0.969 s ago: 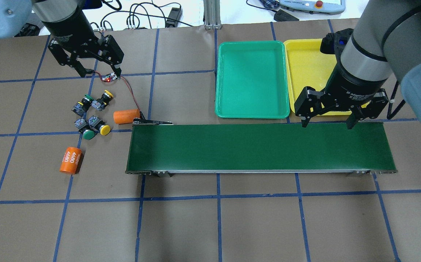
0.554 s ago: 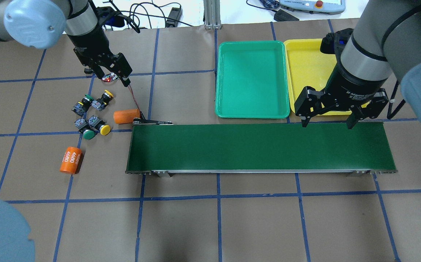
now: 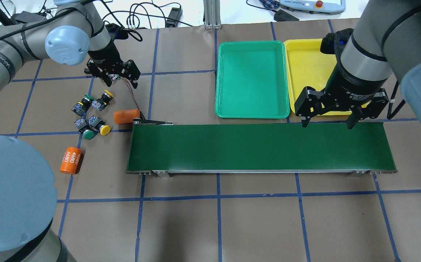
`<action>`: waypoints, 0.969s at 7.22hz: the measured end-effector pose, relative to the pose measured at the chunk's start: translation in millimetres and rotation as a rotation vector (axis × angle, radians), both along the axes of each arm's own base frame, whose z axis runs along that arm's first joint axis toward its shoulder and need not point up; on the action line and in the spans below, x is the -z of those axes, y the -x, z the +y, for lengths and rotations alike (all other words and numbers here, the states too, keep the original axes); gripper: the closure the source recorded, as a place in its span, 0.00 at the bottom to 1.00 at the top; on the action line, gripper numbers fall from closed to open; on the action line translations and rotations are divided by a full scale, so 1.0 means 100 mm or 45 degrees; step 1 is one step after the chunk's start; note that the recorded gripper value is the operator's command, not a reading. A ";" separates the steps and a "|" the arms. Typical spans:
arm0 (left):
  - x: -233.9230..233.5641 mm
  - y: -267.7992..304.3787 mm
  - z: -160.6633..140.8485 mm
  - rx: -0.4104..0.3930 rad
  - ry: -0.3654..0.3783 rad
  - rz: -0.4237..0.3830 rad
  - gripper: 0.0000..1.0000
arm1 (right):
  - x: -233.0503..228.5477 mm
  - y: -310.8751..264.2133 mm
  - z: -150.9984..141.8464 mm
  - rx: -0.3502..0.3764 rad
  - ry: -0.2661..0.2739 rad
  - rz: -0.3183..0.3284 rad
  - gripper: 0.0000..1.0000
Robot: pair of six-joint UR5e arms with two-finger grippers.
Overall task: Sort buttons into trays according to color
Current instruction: 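Lower the left gripper onto the plain orange cylinder and grasp it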
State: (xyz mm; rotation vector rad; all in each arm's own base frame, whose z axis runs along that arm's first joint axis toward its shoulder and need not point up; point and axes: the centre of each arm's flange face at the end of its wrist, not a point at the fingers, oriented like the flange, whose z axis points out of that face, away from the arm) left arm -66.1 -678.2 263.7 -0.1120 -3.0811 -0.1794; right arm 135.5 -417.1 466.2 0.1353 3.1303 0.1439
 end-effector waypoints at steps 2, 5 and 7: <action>0.50 -0.17 0.08 -0.246 -0.069 -0.019 0.00 | 0.00 0.00 0.00 0.000 0.000 0.000 0.00; 0.79 -0.19 0.20 -0.308 -0.118 -0.022 0.00 | 0.00 0.00 0.00 0.000 -0.001 0.001 0.00; 0.85 -0.15 0.25 -0.285 -0.136 0.005 0.00 | 0.00 0.00 0.00 0.001 -0.001 0.000 0.00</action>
